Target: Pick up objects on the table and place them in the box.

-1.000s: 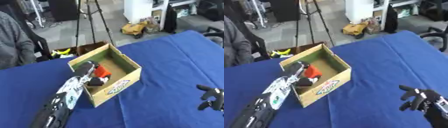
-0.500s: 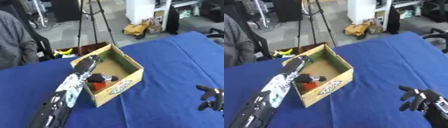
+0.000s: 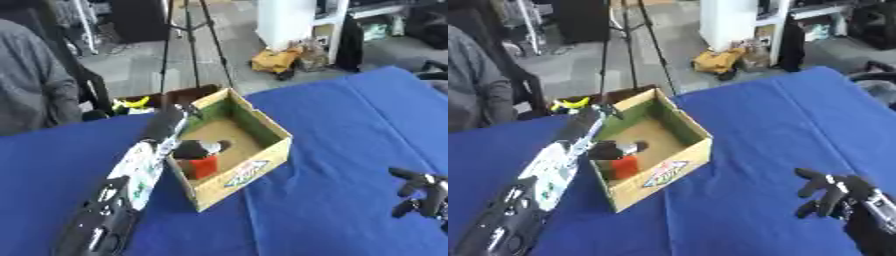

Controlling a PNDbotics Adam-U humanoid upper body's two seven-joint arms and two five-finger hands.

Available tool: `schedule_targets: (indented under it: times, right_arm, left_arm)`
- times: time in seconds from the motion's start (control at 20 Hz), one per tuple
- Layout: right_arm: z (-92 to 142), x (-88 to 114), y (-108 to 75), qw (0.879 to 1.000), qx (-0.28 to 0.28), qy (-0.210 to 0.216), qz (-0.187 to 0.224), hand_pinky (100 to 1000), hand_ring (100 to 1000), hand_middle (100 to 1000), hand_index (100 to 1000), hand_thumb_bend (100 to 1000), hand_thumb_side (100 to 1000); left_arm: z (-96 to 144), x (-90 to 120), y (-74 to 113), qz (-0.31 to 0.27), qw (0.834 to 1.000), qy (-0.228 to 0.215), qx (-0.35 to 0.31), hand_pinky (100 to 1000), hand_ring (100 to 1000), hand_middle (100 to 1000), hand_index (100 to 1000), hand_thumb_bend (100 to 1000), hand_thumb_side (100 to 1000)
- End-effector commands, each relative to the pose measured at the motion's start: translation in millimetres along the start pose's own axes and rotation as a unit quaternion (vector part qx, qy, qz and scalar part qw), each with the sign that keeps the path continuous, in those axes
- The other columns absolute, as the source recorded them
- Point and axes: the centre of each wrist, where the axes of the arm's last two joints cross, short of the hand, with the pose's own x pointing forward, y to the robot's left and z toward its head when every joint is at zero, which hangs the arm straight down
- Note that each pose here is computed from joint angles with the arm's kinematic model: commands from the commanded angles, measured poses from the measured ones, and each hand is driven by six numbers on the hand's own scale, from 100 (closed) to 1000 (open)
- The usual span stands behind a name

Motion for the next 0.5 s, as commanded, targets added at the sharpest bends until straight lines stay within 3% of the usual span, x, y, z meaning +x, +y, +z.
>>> schedule_targets:
  times: [0.05,0.3,0.5]
  right_arm:
    - [5,5,-4.4,1.000,-0.019,-0.005,0.012,563,952,583,461,100,894]
    - [12,3,-6.6,0.999,-0.043,0.000,0.023,564,953,583,461,100,895]
    - [11,3,-6.0,0.999,-0.045,-0.003,0.026,565,954,583,461,100,894]
  left_arm:
    - [9,-22,32.2,0.019,0.997,0.002,0.080,561,877,684,714,394,829]
    - [46,-51,38.8,0.061,0.985,0.014,0.160,545,887,683,710,327,891]
    - [71,-53,32.0,0.092,0.975,0.033,0.201,537,892,681,708,299,929]
